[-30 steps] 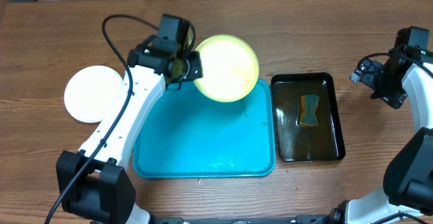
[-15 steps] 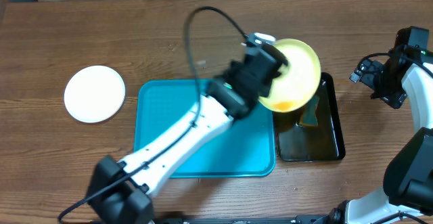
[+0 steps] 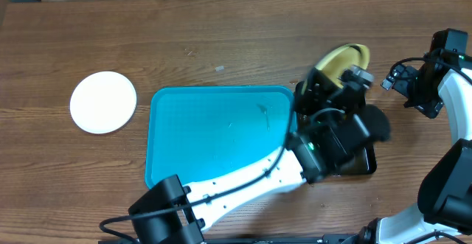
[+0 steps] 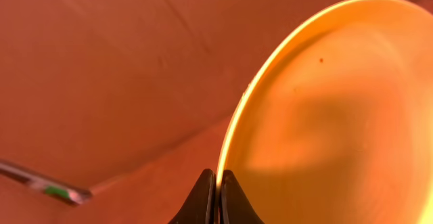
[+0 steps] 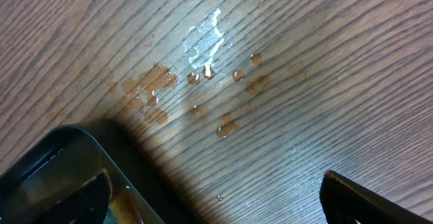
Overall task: Clean dirty plates on tray and stack at the side
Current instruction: 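Carry the yellow plate left and lower it onto the white plate stack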
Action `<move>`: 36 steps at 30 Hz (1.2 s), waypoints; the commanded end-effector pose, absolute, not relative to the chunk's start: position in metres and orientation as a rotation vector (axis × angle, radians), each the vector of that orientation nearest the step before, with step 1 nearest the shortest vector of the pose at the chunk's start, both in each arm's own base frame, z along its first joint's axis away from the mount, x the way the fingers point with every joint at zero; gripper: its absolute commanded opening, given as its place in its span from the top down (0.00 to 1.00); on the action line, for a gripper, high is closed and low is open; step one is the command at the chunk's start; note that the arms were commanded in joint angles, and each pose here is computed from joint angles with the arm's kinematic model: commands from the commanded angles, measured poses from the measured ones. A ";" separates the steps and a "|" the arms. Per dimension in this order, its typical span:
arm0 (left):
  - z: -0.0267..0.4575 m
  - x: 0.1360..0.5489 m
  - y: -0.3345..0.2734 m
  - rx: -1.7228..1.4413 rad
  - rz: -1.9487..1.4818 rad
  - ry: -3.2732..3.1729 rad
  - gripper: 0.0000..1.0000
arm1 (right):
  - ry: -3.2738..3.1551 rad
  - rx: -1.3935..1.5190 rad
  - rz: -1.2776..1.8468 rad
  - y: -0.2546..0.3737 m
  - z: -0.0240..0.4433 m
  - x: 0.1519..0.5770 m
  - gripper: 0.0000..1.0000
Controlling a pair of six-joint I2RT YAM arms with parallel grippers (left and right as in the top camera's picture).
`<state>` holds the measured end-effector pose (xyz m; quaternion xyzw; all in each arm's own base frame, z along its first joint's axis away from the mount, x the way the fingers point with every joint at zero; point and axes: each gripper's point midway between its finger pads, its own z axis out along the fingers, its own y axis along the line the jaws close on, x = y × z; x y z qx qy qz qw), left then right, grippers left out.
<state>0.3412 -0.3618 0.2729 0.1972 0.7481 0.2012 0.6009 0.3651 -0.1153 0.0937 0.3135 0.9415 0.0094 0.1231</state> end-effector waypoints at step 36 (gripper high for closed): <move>0.173 0.371 -0.306 0.133 -0.582 2.586 0.96 | 2.720 0.912 0.034 -0.116 0.101 0.369 0.00</move>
